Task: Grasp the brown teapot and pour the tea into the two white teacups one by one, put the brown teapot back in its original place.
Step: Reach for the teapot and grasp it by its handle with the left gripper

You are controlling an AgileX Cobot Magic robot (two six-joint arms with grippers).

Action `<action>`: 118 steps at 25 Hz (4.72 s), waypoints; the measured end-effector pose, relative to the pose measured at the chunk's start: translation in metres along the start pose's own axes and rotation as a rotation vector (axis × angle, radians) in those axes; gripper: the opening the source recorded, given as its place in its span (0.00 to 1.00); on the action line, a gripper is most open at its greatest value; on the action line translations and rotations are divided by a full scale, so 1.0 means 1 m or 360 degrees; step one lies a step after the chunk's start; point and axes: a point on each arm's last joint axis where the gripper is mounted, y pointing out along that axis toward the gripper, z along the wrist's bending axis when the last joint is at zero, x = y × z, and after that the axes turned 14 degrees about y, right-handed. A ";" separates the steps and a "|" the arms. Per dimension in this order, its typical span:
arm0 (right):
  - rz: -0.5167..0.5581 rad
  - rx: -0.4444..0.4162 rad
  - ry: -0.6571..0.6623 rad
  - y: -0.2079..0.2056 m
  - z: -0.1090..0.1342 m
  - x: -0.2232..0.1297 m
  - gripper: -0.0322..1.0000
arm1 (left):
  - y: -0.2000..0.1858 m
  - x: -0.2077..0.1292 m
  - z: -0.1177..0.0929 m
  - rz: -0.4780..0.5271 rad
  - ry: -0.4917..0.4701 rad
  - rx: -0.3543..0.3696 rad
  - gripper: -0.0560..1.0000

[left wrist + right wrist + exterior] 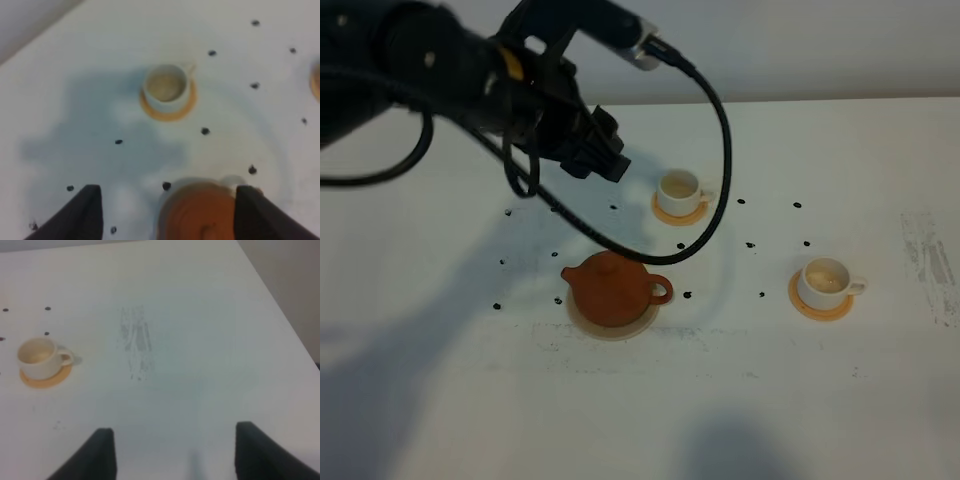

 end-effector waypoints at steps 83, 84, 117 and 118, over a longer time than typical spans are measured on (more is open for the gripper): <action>0.0000 0.0000 0.0002 0.000 0.000 0.000 0.53 | 0.056 -0.021 -0.086 0.0112 0.1047 -0.0304 0.56; 0.0000 0.0000 0.0002 0.000 0.000 0.000 0.53 | 0.058 -0.022 -0.085 0.0118 0.1025 -0.0307 0.56; 0.0000 0.0000 0.0000 0.000 0.000 0.000 0.52 | 0.138 -0.052 -0.095 0.0251 0.0931 -0.0473 0.56; 0.0000 0.0000 0.0000 0.000 0.000 0.000 0.52 | 0.139 -0.052 -0.095 0.0248 0.0943 -0.0471 0.56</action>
